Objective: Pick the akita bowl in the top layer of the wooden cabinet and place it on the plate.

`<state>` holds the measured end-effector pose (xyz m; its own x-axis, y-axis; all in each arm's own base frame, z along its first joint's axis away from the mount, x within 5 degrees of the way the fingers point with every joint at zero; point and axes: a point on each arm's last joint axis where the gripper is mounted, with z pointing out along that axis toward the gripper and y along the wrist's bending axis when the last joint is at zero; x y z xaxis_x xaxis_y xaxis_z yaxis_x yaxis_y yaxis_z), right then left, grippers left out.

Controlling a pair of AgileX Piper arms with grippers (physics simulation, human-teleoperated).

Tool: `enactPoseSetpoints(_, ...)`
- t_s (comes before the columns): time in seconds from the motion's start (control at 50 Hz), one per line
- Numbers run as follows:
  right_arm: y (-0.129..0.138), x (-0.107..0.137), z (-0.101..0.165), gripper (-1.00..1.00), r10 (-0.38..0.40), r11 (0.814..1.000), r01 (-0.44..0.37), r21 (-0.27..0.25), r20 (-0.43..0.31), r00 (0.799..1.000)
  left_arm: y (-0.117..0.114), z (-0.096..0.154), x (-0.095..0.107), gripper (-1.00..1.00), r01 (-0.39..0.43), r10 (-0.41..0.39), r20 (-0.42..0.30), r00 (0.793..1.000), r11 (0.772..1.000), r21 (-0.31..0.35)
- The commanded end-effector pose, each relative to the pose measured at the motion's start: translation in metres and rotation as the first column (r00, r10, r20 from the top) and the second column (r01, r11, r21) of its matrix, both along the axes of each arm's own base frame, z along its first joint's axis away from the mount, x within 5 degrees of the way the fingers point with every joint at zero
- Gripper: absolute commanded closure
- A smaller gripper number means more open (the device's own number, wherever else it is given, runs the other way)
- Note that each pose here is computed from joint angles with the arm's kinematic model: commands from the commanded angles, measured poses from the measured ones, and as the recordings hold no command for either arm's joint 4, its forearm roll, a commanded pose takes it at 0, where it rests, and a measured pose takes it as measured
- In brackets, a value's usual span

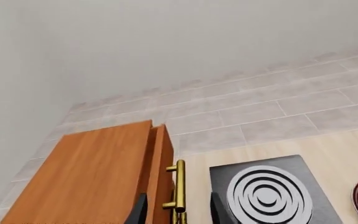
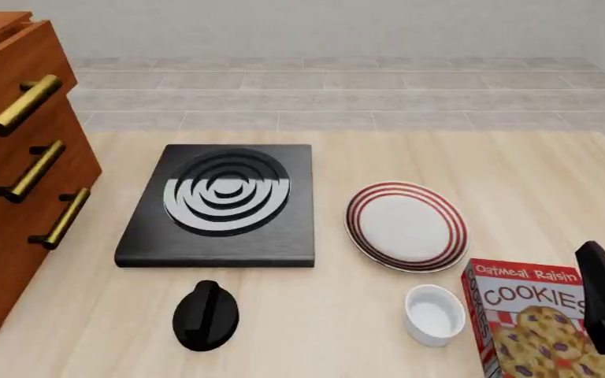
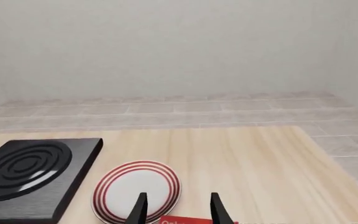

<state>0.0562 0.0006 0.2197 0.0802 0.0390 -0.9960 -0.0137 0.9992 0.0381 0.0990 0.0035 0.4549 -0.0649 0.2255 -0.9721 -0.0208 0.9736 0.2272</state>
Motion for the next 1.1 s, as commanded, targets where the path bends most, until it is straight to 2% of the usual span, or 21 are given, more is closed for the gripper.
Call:
enactPoseSetpoints(0.02, 0.0, 0.0, 0.001, -1.0, -0.003, 1.0, 0.003, 0.028, -0.004, 1.0, 0.006, 0.001, 0.016, -1.0, -0.041, 0.043, -0.096, 0.994, 0.999, 0.025)
enactPoseSetpoints(0.28, 0.0, 0.001, 0.001, -1.0, -0.005, 0.999, 0.006, 0.039, -0.004, 1.0, 0.009, -0.003, 0.026, -1.0, -0.055, 0.062, -0.178, 0.982, 0.998, 0.044)
enactPoseSetpoints(0.46, -0.001, 0.001, 0.001, -1.0, -0.009, 0.999, 0.009, 0.039, -0.005, 1.0, 0.009, 0.002, 0.031, -1.0, -0.054, 0.057, -0.216, 0.975, 0.998, 0.02)
enactPoseSetpoints(0.52, -0.001, 0.001, 0.001, -1.0, -0.011, 0.999, 0.011, 0.041, -0.005, 1.0, 0.011, 0.006, 0.03, -1.0, -0.065, 0.07, -0.21, 0.975, 0.997, 0.033)
enactPoseSetpoints(0.6, -0.001, 0.001, 0.001, -1.0, -0.012, 0.999, 0.012, 0.042, -0.005, 1.0, 0.012, 0.004, 0.035, -1.0, -0.071, 0.073, -0.255, 0.964, 0.997, 0.015)
enactPoseSetpoints(0.7, -0.001, 0.001, 0.001, -1.0, -0.011, 0.999, 0.012, 0.042, -0.004, 1.0, 0.014, 0.004, 0.036, -1.0, -0.082, 0.089, -0.271, 0.958, 0.996, 0.036)
enactPoseSetpoints(0.9, -0.001, 0.001, 0.001, -1.0, -0.01, 0.999, 0.01, 0.042, -0.004, 1.0, 0.018, -0.005, 0.048, -1.0, -0.099, 0.097, -0.345, 0.934, 0.995, 0.011)
enactPoseSetpoints(0.92, -0.001, 0.001, 0.001, -1.0, -0.01, 0.999, 0.011, 0.043, -0.004, 1.0, 0.019, -0.008, 0.054, -1.0, -0.119, 0.099, -0.379, 0.92, 0.992, -0.03)
enactPoseSetpoints(0.94, -0.001, 0.001, 0.001, -1.0, -0.011, 0.999, 0.011, 0.043, -0.004, 1.0, 0.019, -0.008, 0.055, -1.0, -0.124, 0.102, -0.385, 0.917, 0.992, -0.032)
enactPoseSetpoints(1.1, -0.001, 0.001, 0.001, -1.0, -0.009, 0.999, 0.01, 0.043, -0.005, 1.0, 0.023, -0.009, 0.056, -1.0, -0.134, 0.122, -0.401, 0.908, 0.991, -0.003)
